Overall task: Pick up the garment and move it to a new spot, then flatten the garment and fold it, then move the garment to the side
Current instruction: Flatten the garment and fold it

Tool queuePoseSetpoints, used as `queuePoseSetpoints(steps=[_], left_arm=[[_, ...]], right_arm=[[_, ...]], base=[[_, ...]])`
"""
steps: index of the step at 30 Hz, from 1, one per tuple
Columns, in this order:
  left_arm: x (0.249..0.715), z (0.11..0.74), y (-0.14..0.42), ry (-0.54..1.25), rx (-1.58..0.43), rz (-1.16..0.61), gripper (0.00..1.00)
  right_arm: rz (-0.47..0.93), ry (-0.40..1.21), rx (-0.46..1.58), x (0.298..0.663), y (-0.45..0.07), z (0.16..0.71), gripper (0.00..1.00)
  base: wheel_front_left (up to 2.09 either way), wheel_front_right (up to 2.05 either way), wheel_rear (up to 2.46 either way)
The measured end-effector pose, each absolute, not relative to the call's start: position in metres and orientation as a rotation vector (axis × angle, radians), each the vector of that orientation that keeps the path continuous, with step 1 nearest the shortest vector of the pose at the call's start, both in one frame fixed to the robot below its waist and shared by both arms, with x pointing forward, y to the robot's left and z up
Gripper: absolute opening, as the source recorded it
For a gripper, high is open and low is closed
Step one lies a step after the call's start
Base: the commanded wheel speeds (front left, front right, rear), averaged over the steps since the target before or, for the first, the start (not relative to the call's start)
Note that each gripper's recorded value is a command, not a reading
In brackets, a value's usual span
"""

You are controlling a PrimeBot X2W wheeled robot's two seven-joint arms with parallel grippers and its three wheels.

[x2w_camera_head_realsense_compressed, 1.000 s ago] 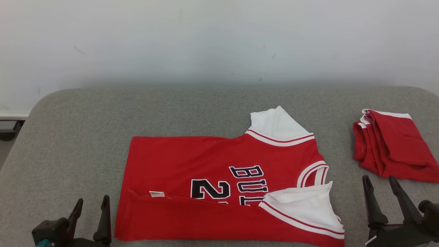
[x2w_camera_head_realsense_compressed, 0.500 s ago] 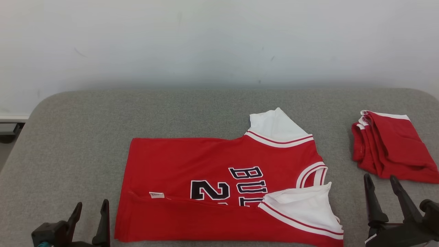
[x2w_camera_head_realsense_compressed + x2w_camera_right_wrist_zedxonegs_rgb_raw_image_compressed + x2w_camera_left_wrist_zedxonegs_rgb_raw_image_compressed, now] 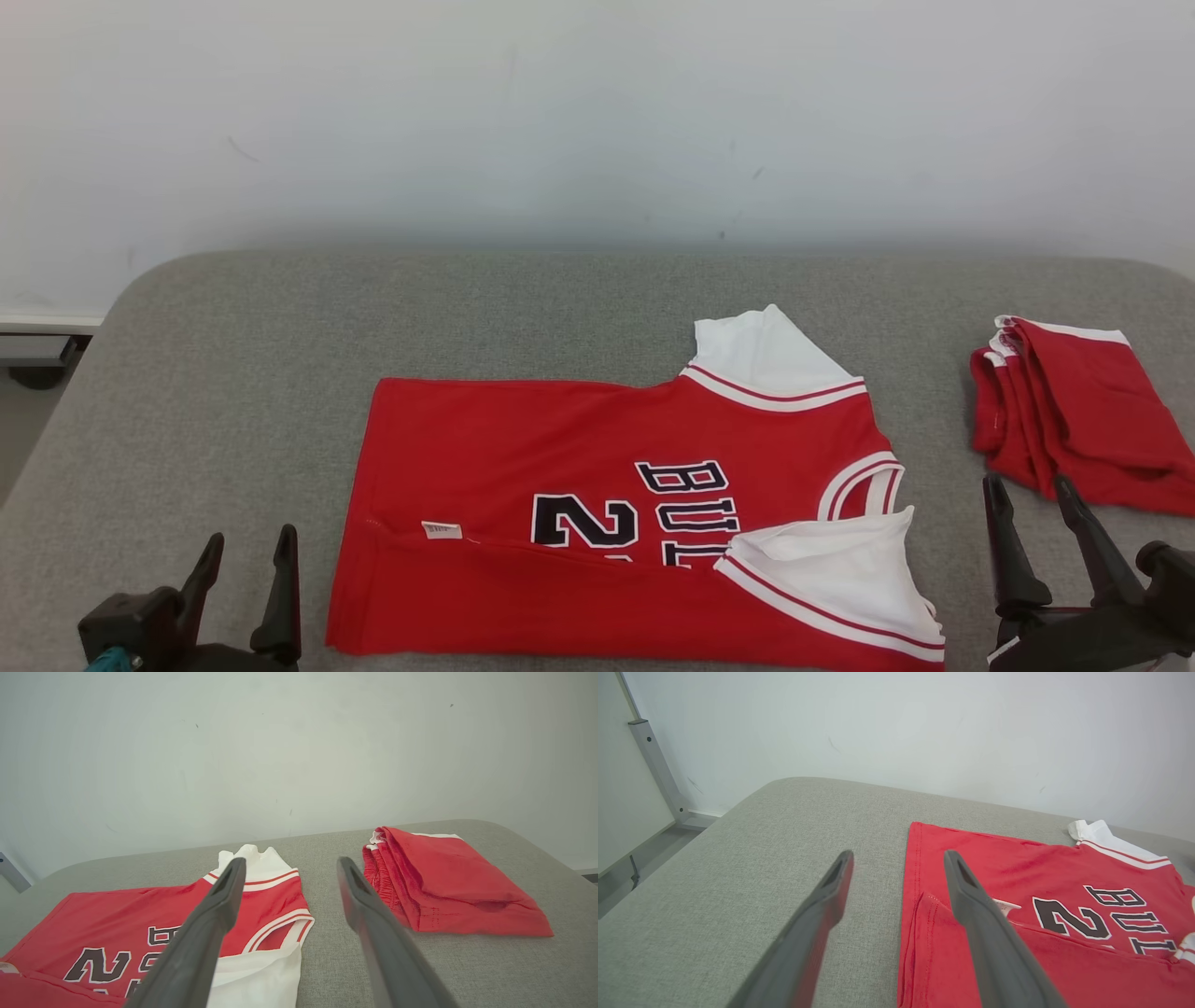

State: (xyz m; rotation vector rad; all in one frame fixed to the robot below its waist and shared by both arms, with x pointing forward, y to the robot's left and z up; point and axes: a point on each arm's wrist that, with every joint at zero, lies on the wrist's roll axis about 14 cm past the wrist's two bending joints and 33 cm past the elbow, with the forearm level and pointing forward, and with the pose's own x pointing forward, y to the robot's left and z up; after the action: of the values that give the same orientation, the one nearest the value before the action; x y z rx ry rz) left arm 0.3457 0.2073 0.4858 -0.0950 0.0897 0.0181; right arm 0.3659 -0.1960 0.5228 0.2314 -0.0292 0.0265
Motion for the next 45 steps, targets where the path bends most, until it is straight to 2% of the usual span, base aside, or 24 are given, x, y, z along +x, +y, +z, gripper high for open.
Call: queuePoseSetpoints(steps=[32,37,45], left_arm=[[0.347,0.495,0.216,0.09,-0.086,0.055,1.0],[0.359,0.5,0.215,0.092,-0.083,0.047,1.0],[0.406,0.513,0.201,0.117,-0.109,-0.042,1.0]], right_arm=[[0.053,0.039,0.212,0.376,-0.189,0.513,1.0],[0.074,0.036,0.21,0.393,-0.182,0.52,1.0],[0.118,0.064,0.186,0.444,-0.172,0.528,1.0]], base=[[0.0,0.0,0.0],[0.0,0.0,0.0],[0.0,0.0,0.0]])
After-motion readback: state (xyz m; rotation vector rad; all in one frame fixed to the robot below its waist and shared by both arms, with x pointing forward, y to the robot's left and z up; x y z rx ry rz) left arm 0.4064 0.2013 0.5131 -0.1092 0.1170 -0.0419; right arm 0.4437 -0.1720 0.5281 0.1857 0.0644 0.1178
